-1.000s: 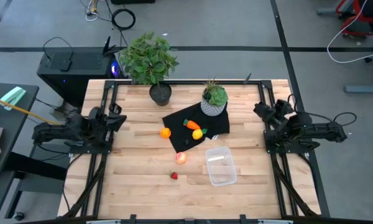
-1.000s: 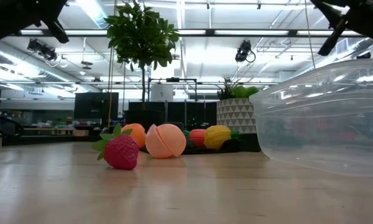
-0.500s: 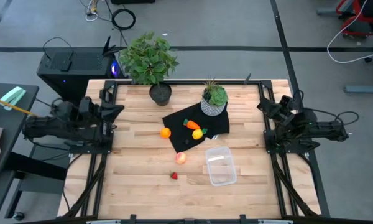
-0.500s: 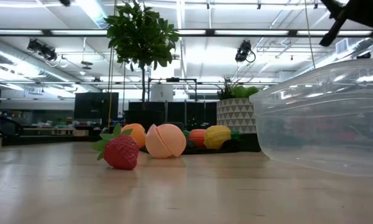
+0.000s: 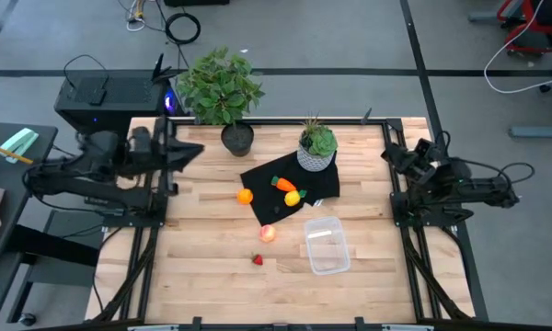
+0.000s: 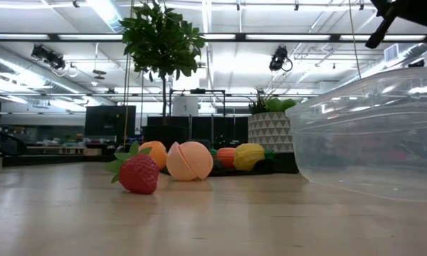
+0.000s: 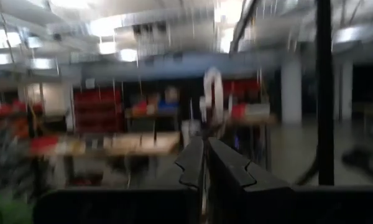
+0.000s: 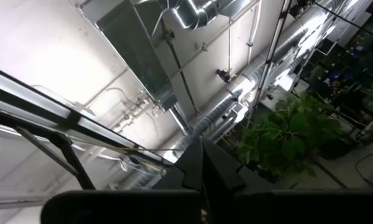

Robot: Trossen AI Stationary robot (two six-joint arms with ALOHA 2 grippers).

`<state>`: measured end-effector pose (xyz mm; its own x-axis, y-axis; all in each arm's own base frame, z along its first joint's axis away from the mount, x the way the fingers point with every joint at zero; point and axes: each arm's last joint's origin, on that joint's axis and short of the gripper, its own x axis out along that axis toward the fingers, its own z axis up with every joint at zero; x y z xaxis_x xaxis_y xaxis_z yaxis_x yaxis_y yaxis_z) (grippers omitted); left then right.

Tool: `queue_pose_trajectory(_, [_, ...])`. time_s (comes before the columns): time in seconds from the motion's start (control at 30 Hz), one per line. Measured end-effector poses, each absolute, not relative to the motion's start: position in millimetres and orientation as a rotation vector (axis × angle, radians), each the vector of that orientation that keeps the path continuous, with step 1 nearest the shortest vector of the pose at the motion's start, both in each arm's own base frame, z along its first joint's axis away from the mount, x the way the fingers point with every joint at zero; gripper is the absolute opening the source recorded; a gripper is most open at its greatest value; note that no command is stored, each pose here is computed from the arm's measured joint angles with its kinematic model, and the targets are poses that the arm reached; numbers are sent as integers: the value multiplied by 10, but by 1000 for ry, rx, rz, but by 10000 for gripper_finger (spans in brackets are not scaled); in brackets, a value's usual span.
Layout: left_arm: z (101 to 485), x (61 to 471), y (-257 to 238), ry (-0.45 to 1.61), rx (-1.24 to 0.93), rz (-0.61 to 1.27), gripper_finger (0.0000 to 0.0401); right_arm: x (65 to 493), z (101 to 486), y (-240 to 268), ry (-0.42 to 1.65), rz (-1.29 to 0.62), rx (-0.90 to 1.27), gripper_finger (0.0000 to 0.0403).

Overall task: Pick and placing Produce into tupperware
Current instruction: Put the orange into the transparent bin

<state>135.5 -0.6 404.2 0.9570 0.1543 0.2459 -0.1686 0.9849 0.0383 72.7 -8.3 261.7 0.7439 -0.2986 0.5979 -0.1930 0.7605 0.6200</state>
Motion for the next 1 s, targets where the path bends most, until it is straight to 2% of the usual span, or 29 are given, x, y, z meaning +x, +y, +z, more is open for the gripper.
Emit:
queue_pose_trajectory(0.27, [3979, 1581, -12, 0, 34, 170, 70, 892, 3216, -81, -577, -167, 532, 68])
queue_pose_trajectory(0.57, [3541, 1756, -78, 375, -81, 148, 126, 1358, 3754, -65, 20, -261, 376, 142])
queue_pose_trajectory(0.8, [3288, 1959, -246, 568, -43, 80, 168, 1647, 3908, -75, 361, -324, 301, 163])
queue_pose_trajectory(1.0, [3014, 2153, -326, 756, -35, 61, 226, 1790, 3879, -75, 508, -329, 282, 176])
